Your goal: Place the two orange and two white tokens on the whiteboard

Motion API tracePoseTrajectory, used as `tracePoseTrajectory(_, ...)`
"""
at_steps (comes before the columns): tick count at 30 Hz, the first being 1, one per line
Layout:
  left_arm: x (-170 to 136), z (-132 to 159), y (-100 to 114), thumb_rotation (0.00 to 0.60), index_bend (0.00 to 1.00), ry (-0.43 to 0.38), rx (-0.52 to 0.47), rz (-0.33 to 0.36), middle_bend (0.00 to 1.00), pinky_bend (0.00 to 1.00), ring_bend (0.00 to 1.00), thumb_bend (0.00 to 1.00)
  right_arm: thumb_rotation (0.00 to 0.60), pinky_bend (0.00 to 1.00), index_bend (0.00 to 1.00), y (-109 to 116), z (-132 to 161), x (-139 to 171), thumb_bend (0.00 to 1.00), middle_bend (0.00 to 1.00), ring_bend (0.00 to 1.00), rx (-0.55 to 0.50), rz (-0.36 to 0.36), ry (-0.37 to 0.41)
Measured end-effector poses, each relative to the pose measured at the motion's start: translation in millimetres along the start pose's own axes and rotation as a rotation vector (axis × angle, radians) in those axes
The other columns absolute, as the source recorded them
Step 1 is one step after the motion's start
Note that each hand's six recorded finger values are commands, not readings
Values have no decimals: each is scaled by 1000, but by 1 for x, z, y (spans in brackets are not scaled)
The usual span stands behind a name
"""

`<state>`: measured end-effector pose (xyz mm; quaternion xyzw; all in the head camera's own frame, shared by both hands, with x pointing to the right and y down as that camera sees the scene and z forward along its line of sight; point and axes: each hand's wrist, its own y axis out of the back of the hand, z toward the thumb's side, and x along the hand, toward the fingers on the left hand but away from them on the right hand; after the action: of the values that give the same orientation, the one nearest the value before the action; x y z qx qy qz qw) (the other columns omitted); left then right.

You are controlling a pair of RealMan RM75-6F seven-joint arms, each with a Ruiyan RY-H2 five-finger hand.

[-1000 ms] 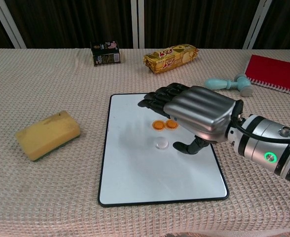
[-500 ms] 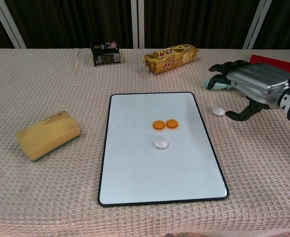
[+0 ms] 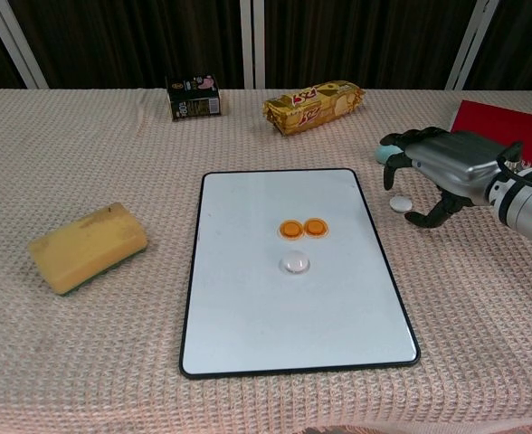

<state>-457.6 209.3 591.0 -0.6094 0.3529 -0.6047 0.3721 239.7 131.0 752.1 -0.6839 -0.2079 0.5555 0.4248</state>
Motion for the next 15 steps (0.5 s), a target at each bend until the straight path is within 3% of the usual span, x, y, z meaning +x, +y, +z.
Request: tracePoseTrajectory(15, 0, -1, 0, 481, 83, 3, -1, 2, 38, 95, 0, 94, 600, 0, 452, -3, 0, -5, 368, 18, 0, 20, 5, -19)
